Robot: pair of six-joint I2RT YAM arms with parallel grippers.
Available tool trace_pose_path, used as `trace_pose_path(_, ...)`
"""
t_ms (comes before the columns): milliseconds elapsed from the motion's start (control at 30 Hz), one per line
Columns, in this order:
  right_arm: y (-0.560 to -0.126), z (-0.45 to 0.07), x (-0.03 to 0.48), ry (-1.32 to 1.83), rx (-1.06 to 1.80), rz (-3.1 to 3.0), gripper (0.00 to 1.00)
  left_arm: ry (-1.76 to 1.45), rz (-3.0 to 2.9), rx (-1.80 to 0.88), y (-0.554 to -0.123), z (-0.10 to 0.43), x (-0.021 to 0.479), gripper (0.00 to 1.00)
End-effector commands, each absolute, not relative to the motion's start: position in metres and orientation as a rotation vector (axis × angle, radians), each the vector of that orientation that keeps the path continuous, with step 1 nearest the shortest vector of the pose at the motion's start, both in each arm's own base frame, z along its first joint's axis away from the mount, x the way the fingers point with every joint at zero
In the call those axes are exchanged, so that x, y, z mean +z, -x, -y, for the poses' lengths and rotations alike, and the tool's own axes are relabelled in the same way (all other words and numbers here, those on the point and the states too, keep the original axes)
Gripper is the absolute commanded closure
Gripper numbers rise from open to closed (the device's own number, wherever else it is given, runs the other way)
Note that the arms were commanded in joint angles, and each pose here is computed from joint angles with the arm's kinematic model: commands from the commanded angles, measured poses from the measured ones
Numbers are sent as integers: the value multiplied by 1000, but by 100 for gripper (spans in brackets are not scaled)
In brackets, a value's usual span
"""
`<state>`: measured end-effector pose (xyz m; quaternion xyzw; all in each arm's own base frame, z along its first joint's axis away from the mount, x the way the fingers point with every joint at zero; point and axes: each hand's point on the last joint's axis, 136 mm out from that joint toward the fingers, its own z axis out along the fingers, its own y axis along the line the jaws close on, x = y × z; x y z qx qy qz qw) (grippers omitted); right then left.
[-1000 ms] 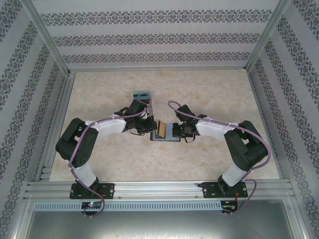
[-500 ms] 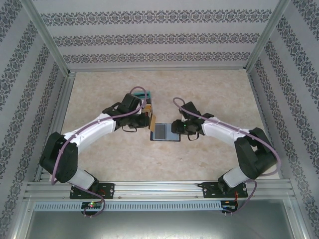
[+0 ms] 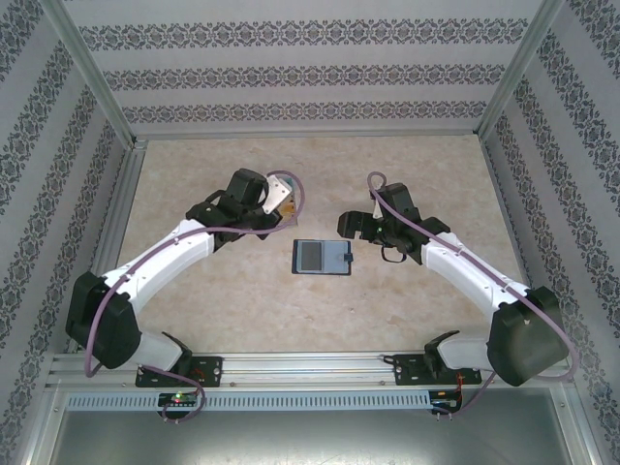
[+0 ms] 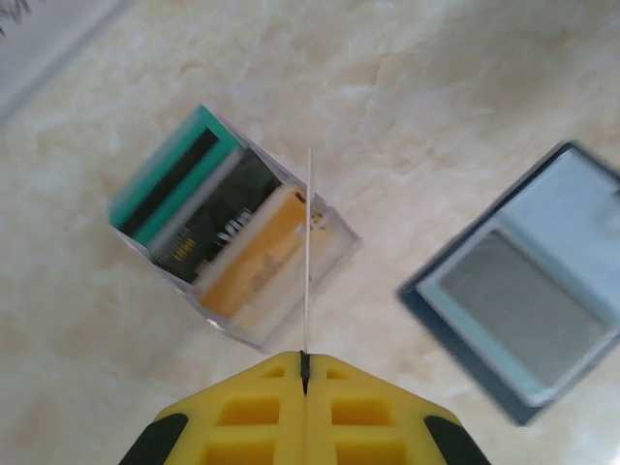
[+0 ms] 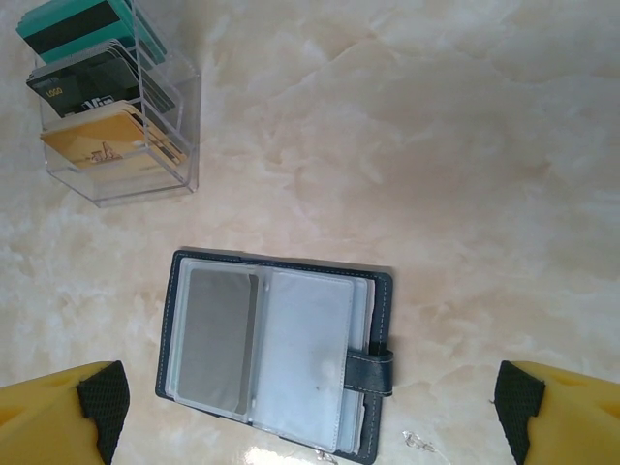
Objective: Take the credit cards out of the card holder
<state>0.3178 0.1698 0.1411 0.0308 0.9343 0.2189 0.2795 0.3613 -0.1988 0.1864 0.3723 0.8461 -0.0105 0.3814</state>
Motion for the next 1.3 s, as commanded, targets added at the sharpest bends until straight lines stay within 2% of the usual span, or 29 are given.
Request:
trace_pose_path(0, -320, -161, 150, -95, 561, -2483, 2, -1238, -1972, 214, -385, 196, 189, 100)
trace_pose_path(133, -320, -157, 148, -106, 555, -2487, 2, -1442, -1923, 272, -389, 201, 170, 100)
trace_pose_path(333, -320, -153, 145, -128, 547, -2494, 2, -1565, -1887, 332, -396, 201, 151, 100)
trace_pose_path(700, -324, -156, 138, -137, 557, -2511, 2, -1606, -1878, 425, -413, 192, 125, 100)
trace_pose_path(1267, -327, -159, 132, -143, 566, -2529, 2, -1613, -1938, 381, -417, 188, 102, 100)
